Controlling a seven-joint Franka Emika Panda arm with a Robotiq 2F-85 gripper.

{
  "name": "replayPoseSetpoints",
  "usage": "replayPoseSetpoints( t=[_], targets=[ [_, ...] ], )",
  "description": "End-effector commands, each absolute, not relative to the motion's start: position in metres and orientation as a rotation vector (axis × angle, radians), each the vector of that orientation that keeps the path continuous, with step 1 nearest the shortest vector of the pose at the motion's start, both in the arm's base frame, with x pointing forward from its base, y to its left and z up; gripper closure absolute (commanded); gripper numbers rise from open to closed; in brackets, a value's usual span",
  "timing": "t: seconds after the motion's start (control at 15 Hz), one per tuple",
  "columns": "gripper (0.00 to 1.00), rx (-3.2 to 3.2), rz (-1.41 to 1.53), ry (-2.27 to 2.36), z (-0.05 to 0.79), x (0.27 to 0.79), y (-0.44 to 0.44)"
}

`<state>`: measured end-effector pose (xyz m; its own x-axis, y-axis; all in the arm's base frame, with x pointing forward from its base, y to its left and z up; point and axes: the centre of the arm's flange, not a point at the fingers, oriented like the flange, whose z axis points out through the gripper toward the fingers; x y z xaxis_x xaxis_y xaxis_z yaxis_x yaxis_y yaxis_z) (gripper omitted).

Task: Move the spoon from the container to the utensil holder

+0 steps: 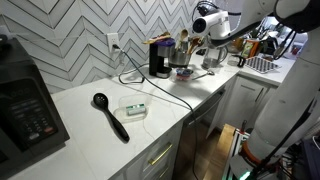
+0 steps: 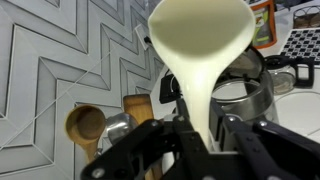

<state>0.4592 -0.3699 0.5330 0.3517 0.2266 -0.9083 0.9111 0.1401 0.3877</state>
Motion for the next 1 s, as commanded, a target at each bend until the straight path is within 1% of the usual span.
replayPoseSetpoints(
  t=[0.0, 0.93],
  targets=[
    [0.94, 1.239, -0.685, 1.192, 0.514, 0.47, -0.393],
    [0.94, 0.899, -0.753, 1.393, 0.461, 0.514, -0.403]
  ],
)
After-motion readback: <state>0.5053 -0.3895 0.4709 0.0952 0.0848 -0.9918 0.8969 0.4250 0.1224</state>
